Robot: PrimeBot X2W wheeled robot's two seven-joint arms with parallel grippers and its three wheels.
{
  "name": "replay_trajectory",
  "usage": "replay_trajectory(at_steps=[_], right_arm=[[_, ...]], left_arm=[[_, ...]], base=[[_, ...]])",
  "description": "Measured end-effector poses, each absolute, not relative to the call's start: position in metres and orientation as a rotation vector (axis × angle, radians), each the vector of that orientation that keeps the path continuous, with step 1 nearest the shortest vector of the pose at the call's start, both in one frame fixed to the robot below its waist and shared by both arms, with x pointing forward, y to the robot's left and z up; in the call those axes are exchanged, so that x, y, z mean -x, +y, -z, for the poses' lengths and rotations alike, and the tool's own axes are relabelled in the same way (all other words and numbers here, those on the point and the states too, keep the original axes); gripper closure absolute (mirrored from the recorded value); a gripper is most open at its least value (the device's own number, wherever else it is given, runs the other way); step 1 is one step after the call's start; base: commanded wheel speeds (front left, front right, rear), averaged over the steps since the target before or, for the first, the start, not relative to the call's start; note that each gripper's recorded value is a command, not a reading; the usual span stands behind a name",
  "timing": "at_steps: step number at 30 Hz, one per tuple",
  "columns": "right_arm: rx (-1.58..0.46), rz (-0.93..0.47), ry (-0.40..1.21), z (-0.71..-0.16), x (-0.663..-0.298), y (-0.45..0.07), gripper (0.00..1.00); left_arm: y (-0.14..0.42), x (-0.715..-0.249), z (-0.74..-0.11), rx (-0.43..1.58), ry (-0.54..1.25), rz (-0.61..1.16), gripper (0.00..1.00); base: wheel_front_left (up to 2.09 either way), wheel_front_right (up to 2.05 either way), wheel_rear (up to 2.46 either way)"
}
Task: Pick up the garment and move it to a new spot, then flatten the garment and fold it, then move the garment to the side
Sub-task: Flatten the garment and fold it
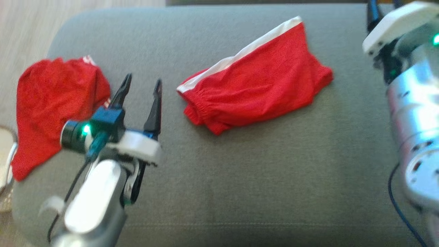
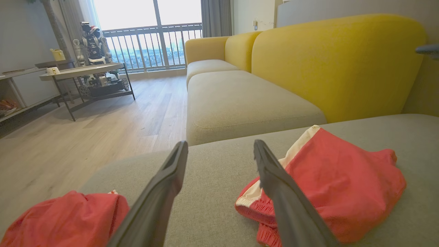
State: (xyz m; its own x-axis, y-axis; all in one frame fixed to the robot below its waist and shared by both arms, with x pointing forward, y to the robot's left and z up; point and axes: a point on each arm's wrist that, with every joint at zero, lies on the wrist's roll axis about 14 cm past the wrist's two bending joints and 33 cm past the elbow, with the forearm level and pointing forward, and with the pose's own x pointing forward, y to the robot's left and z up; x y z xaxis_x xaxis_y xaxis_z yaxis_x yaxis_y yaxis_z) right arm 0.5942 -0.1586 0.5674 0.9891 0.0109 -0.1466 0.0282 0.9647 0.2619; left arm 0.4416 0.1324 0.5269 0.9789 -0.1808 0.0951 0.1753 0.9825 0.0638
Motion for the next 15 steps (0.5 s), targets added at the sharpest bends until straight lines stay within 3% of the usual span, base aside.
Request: replay_trajectory(at_steps=[10,15], right_arm=[[-0.182,-0.021,0.107,-0.544,-0.519,-0.175,0.00],[-0.202,-0.022,-0.019,-0.556,-0.491,-0.185,0.00]], left_arm=[[0.126,-0.393,-0.535,-0.021,-0.146,0.161,0.00],[0.122,-0.374,-0.528,-0.023,-0.136,0.158,0.00]], base=[[0.00,0.00,0.00],[0.00,0.00,0.00]])
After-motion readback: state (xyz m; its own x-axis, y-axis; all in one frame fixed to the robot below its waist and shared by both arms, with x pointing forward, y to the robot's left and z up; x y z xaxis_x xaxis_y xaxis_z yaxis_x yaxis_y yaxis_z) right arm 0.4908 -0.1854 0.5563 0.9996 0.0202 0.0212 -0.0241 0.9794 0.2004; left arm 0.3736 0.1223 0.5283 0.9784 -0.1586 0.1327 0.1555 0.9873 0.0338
